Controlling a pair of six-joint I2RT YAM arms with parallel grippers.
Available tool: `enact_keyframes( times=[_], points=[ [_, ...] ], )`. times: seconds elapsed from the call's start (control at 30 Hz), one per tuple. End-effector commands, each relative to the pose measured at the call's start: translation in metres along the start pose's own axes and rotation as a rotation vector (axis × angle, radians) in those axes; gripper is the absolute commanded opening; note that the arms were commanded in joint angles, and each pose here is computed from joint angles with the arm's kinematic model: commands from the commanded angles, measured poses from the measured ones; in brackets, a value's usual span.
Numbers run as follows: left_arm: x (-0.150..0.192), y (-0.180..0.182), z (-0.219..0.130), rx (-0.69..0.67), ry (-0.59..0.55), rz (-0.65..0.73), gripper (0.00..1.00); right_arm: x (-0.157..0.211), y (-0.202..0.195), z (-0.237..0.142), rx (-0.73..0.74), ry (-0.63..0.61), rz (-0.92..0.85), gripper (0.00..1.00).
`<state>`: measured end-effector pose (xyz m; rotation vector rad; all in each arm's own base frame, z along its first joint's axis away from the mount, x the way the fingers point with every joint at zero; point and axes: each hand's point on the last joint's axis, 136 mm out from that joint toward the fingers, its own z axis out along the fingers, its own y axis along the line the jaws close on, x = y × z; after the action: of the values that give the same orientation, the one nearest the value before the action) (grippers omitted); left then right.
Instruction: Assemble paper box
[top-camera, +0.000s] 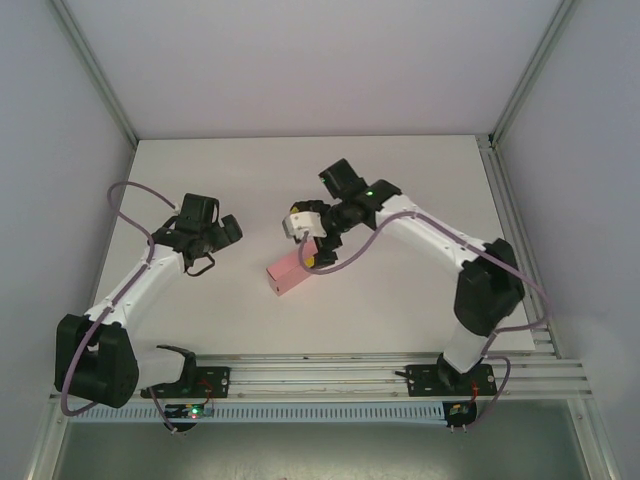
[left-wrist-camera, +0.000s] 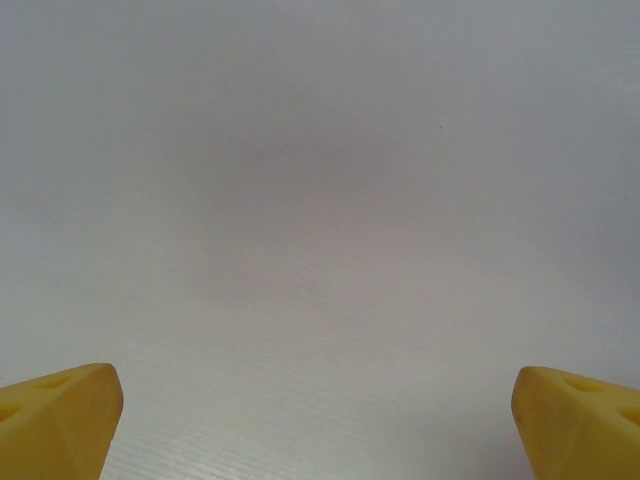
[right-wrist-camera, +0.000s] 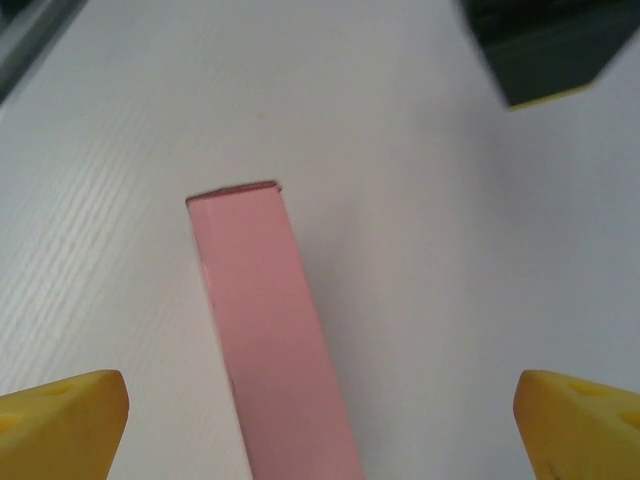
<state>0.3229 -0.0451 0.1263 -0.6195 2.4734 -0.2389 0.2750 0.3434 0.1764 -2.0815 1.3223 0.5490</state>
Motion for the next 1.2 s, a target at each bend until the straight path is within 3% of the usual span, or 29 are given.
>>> enact_keyframes(
  times=[0.0, 0.2, 0.33, 0.4, 0.53, 0.63, 0.9, 1.03, 1.17],
  points=[
    [0.001, 0.005, 0.002, -0.008, -0.001, -0.019, 1.0, 0.023, 0.023, 0.021, -0.149, 0.137, -0.097, 0.98],
    [0.008, 0.022, 0.0, -0.067, -0.013, -0.02, 1.0, 0.051, 0.023, 0.052, -0.201, 0.294, -0.132, 0.9],
    [0.011, 0.03, -0.004, -0.089, -0.021, -0.013, 1.0, 0.065, 0.011, 0.066, -0.159, 0.371, -0.114, 0.71],
    [0.012, 0.034, -0.006, -0.103, -0.029, -0.014, 1.0, 0.067, 0.009, 0.067, -0.137, 0.401, -0.13, 0.56],
    [0.011, 0.03, -0.009, -0.076, -0.04, -0.013, 1.0, 0.062, -0.005, 0.055, -0.051, 0.408, -0.159, 0.49],
    [0.011, 0.032, -0.011, -0.086, -0.042, -0.018, 1.0, 0.059, -0.034, 0.039, 0.108, 0.443, -0.167, 0.36],
    [0.013, 0.043, -0.015, -0.123, -0.062, -0.036, 1.0, 0.104, -0.105, -0.006, 0.701, 0.671, -0.138, 0.38],
    [0.015, 0.05, -0.017, -0.144, -0.08, -0.043, 1.0, 0.139, -0.094, -0.018, 0.788, 0.803, -0.001, 0.4],
    [0.017, 0.055, -0.017, -0.15, -0.098, -0.052, 1.0, 0.149, -0.062, -0.009, 0.783, 0.765, 0.103, 0.42]
  ],
)
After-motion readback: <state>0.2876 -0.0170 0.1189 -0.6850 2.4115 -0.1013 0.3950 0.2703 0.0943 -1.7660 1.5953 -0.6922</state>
